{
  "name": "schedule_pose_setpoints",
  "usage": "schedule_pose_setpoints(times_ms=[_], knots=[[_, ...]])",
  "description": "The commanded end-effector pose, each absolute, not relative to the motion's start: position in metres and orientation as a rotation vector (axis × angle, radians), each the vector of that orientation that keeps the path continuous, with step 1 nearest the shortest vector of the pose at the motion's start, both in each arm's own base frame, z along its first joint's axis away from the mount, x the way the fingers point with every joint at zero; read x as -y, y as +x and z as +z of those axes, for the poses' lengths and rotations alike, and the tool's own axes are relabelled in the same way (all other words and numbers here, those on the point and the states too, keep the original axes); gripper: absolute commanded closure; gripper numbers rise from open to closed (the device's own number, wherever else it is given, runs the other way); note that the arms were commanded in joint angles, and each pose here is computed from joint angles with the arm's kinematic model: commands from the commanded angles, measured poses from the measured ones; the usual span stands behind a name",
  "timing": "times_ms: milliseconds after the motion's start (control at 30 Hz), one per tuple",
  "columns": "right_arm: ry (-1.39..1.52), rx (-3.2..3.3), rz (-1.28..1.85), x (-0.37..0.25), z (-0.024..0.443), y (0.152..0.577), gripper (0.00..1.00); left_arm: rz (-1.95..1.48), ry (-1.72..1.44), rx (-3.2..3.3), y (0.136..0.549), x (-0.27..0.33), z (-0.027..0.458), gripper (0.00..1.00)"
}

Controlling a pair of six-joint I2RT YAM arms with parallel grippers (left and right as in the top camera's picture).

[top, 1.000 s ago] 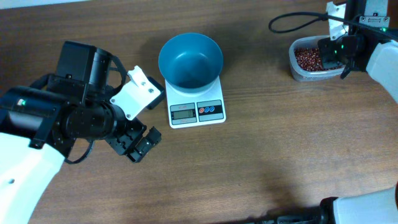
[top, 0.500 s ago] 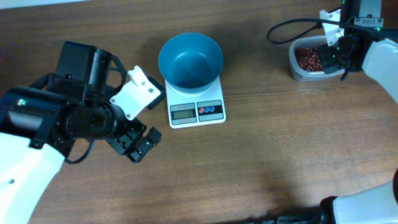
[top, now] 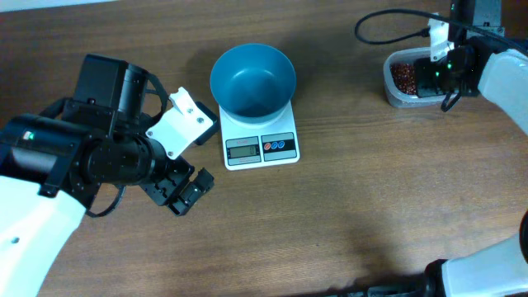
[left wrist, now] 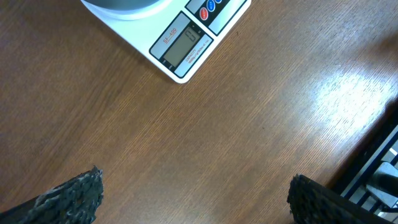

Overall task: Scoop item into bowl and weigh 50g on scale
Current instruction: 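Lower the scoop into the red beans with the right gripper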

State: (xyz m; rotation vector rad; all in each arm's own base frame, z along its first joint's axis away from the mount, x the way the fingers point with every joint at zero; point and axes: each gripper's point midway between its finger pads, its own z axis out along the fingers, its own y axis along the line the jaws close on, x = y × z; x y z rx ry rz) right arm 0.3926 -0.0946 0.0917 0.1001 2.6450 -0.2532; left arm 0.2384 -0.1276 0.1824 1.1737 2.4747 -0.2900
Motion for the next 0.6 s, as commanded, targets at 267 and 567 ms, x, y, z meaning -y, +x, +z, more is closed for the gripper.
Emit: schedule_pose_setpoints(times_ms=[267, 567], knots=[[0.319, -2.685, 0.174, 0.080, 0.075, 0.384, 0.96, -0.284, 1.193, -2.472, 0.238, 0.127, 0.181, 0.01], [0.623, -2.640, 0.391, 0.091, 0.075, 0.374, 0.96, -0.284, 1.193, -2.473, 0.238, 0.127, 0.181, 0.01]])
